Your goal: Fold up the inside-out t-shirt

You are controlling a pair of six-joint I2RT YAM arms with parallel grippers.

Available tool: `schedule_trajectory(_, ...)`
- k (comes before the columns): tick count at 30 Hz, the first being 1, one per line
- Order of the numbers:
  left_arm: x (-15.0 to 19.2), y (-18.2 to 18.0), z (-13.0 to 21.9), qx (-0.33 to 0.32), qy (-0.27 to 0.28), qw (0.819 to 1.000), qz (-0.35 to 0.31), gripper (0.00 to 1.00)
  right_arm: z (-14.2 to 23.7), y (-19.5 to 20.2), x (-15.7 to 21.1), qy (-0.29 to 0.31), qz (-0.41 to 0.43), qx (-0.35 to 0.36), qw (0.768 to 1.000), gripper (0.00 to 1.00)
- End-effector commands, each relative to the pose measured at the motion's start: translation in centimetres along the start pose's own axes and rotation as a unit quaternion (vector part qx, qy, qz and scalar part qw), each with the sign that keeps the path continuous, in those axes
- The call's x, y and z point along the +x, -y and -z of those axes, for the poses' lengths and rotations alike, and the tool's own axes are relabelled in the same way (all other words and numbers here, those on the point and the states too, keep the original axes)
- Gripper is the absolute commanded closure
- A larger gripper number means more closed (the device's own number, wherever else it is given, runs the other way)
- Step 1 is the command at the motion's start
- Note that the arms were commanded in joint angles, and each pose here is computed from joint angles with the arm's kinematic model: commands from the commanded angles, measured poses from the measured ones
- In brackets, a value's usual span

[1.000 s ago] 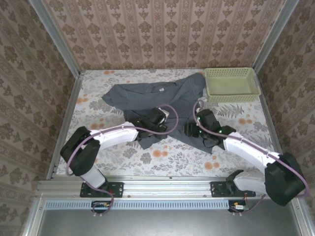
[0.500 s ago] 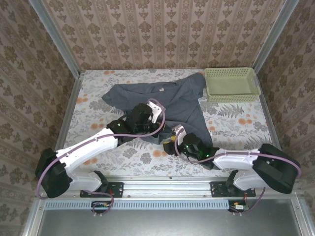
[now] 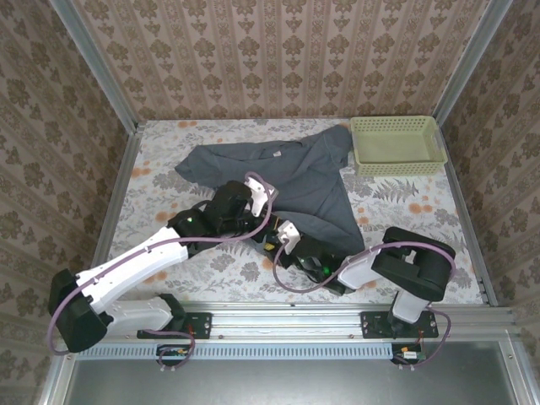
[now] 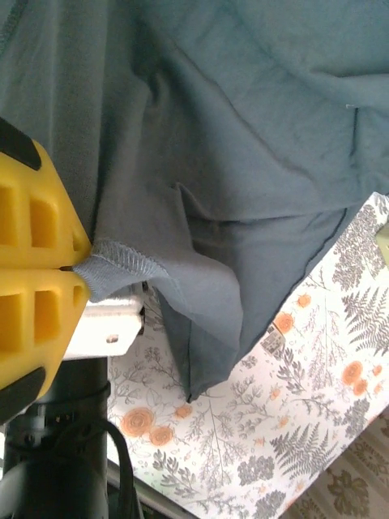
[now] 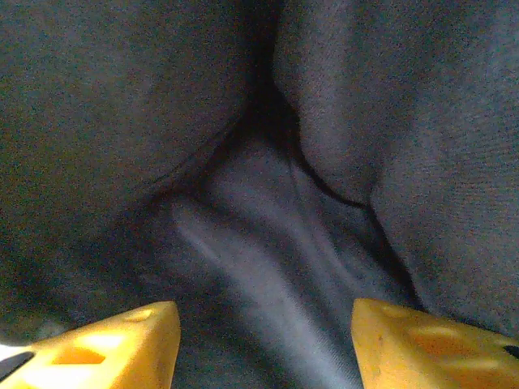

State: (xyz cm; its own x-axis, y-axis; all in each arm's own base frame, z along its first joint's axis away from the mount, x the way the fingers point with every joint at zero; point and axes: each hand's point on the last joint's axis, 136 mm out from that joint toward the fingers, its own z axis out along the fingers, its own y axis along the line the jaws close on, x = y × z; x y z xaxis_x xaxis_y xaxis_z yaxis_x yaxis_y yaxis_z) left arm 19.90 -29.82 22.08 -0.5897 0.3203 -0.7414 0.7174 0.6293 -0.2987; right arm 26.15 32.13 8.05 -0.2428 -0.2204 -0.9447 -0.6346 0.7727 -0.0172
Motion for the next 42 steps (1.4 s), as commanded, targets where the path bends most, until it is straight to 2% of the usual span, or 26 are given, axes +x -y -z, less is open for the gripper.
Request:
schedule_trajectory(1, -2.0, 1.9, 2.4, 0.031, 0.029, 0.999, -0.012, 1.00, -1.2, 1.1, -2.2, 0.027, 0.018, 0.039, 0.999, 0.41)
schedule_trajectory(14, -6.3, 5.1, 9.2, 0.082, 0.108, 0.990, -0.039, 1.00, -4.8, 7.3, -4.4, -0.001, -0.035, 0.116, 0.993, 0.41)
schedule_trajectory(19, -8.3, 6.1, 11.6, 0.094, 0.143, 0.984, -0.052, 1.00, -6.1, 9.2, -4.1, -0.037, -0.092, 0.128, 0.987, 0.40)
schedule_trajectory(25, -11.2, 7.7, 13.9, 0.114, 0.181, 0.975, -0.067, 1.00, -8.6, 10.0, -2.6, -0.094, -0.120, 0.148, 0.977, 0.38)
schedule_trajectory(31, -14.7, 9.6, 16.7, 0.130, 0.224, 0.962, -0.083, 1.00, -11.0, 12.0, -1.7, -0.158, -0.177, 0.172, 0.956, 0.35)
schedule_trajectory(33, -15.5, 9.8, 16.7, 0.128, 0.230, 0.961, -0.081, 1.00, -11.6, 12.4, -1.5, -0.187, -0.178, 0.188, 0.948, 0.30)
schedule_trajectory(38, -17.2, 11.1, 16.9, 0.154, 0.249, 0.953, -0.073, 1.00, -12.9, 13.0, -0.7, -0.238, -0.176, 0.223, 0.929, 0.05)
schedule_trajectory(42, -18.7, 12.5, 17.1, 0.177, 0.257, 0.947, -0.073, 1.00, -13.3, 13.4, 1.1, -0.295, -0.156, 0.253, 0.908, 0.00)
